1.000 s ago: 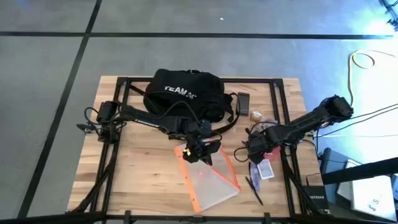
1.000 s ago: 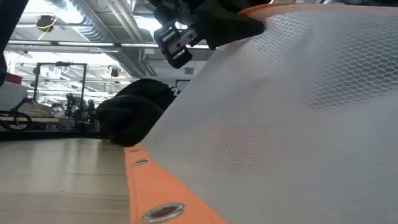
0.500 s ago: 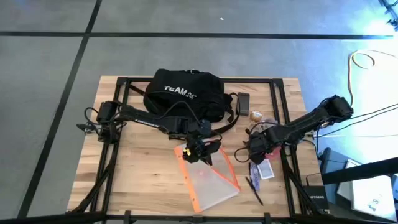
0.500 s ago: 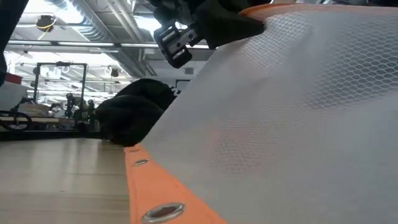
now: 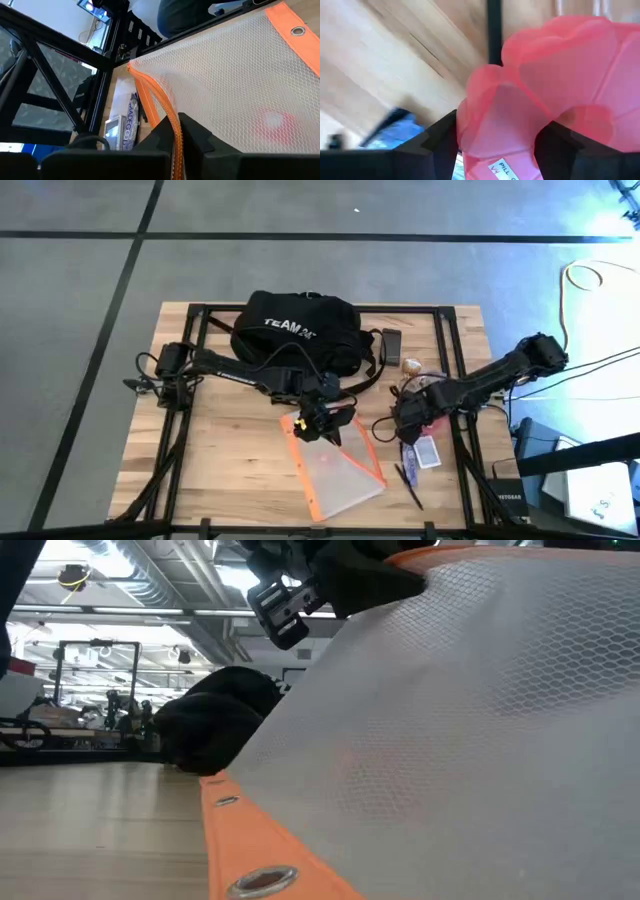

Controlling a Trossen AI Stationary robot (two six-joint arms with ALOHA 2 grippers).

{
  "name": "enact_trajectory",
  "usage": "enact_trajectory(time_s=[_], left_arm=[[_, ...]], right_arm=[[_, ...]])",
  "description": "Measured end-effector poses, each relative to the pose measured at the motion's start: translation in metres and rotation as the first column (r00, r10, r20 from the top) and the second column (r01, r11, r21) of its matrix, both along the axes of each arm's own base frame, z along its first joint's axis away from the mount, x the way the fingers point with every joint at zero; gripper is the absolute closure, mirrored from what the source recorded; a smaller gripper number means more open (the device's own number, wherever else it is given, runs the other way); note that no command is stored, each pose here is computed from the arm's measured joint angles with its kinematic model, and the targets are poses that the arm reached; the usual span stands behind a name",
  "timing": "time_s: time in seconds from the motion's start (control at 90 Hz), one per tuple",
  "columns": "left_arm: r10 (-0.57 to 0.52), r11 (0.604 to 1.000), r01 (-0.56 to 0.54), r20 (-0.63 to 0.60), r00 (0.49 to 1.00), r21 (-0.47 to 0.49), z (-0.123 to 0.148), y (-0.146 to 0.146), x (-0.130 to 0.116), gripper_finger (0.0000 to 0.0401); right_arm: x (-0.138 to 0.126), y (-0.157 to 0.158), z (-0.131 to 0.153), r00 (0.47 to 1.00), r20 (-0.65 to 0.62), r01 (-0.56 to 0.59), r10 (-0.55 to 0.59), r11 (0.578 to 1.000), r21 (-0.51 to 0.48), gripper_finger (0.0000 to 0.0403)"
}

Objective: Unpack backpack
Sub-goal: Put the medicine organizer into the white zip bag

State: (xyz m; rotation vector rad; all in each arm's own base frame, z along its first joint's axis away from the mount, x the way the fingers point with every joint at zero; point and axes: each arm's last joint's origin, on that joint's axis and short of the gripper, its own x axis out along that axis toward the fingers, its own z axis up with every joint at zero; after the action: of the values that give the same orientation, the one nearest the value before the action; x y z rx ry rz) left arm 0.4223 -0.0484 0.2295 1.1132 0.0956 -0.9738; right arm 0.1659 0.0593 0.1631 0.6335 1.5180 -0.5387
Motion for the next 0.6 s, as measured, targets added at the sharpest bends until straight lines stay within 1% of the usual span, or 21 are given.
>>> enact_trajectory(time_s=[0.1,0.233,0.289,0.356,0.389,0.422,0.456,0.511,0.556,0.6], left_arm=[[0.002,1.000,-0.002,-0.002,1.000,-0.002,0.000,0.000,0.000,0.0401],[0.004,1.000,-0.004,-0.004,1.000,-0.004,0.000,0.000,0.000,0.0401],[0.004,1.000,-0.004,-0.005,1.000,-0.004,0.000,0.000,0.000,0.0401],[0.005,1.000,-0.005,-0.006,1.000,-0.004,0.000,0.000,0.000,0.0401],[0.004,1.000,-0.004,-0.006,1.000,-0.004,0.000,0.000,0.000,0.0401],[0.005,1.000,-0.005,-0.007,1.000,-0.004,0.000,0.000,0.000,0.0401],[0.005,1.000,-0.005,-0.008,1.000,-0.004,0.000,0.000,0.000,0.0401],[0.012,1.000,-0.012,-0.008,1.000,0.002,0.000,0.001,0.000,0.0401],[0.024,1.000,-0.024,-0.007,1.000,0.012,-0.001,0.001,0.000,0.0401],[0.035,0.999,-0.034,-0.006,0.999,0.020,-0.001,0.001,0.000,0.0401]], right_arm=[[0.006,0.001,0.013,1.000,0.021,-0.018,0.019,0.999,-0.038,0.0205],[0.016,0.003,0.036,0.996,0.080,-0.037,0.043,0.996,-0.080,0.0205],[0.023,0.004,0.050,0.988,0.145,-0.045,0.061,0.993,-0.109,0.0205],[0.032,0.009,0.072,0.956,0.281,-0.044,0.081,0.990,-0.136,0.0205],[0.036,0.012,0.085,0.925,0.365,-0.055,0.108,0.987,-0.153,0.0205],[0.039,0.017,0.098,0.878,0.458,-0.068,0.138,0.984,-0.166,0.0205],[0.041,0.022,0.110,0.814,0.557,-0.078,0.167,0.981,-0.180,0.0205],[0.041,0.031,0.126,0.689,0.692,-0.112,0.215,0.975,-0.191,0.0205],[0.039,0.038,0.135,0.592,0.768,-0.153,0.242,0.970,-0.188,0.0205],[0.036,0.044,0.139,0.510,0.818,-0.200,0.264,0.962,-0.185,0.0205]])
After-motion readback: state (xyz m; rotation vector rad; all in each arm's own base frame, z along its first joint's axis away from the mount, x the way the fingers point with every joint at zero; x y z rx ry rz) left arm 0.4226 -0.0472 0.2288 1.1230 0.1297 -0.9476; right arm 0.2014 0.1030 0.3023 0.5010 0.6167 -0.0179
